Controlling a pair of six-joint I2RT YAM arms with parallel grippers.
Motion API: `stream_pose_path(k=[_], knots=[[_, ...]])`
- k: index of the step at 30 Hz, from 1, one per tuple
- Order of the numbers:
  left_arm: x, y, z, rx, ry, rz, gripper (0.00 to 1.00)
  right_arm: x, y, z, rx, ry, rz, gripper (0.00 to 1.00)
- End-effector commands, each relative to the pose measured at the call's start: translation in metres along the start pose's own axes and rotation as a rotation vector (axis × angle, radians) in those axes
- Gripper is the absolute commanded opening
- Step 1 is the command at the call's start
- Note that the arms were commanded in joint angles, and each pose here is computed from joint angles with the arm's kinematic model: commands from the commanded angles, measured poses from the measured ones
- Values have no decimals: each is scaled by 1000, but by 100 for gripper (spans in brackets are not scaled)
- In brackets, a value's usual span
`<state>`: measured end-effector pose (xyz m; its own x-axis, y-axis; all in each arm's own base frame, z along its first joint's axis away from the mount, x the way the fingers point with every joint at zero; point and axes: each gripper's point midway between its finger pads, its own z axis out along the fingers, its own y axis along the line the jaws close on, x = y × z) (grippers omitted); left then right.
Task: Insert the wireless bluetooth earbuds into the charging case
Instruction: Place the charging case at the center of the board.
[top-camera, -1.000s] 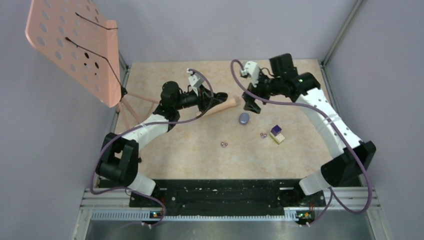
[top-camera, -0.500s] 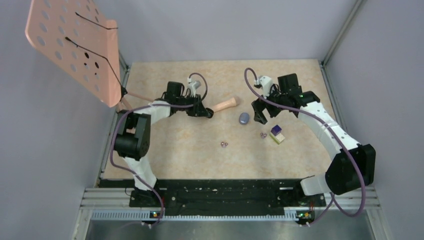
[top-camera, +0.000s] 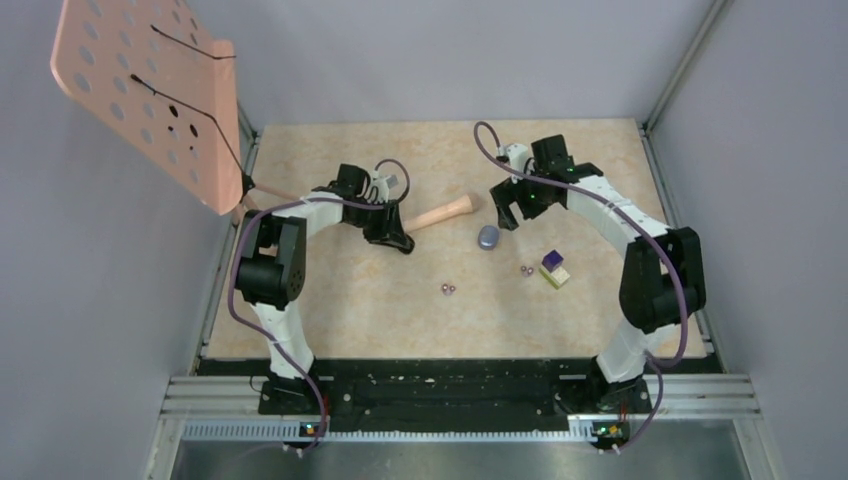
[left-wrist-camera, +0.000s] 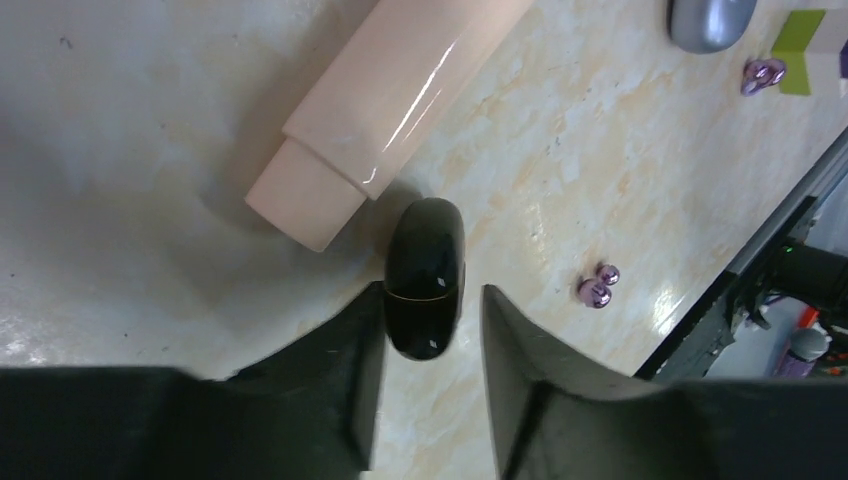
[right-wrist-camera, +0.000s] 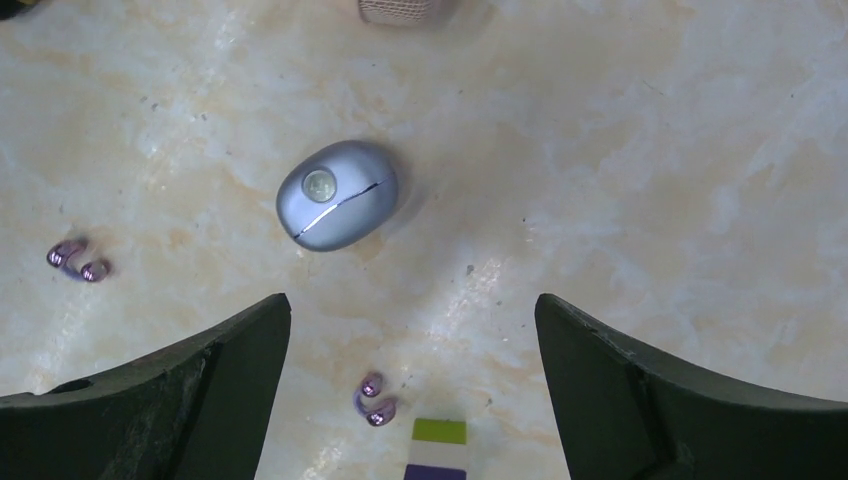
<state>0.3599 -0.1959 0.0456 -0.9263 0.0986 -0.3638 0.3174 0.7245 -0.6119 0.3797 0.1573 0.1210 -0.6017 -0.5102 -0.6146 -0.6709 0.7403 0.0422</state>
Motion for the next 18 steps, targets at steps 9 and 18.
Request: stream_pose_path(k=[9, 18], knots=[[-15, -8, -39, -107, -149, 143, 99, 3, 16, 46, 46, 82, 231, 78], [-15, -7, -49, -235, -197, 148, 99, -4, 53, 76, 165, 124, 210, 79]])
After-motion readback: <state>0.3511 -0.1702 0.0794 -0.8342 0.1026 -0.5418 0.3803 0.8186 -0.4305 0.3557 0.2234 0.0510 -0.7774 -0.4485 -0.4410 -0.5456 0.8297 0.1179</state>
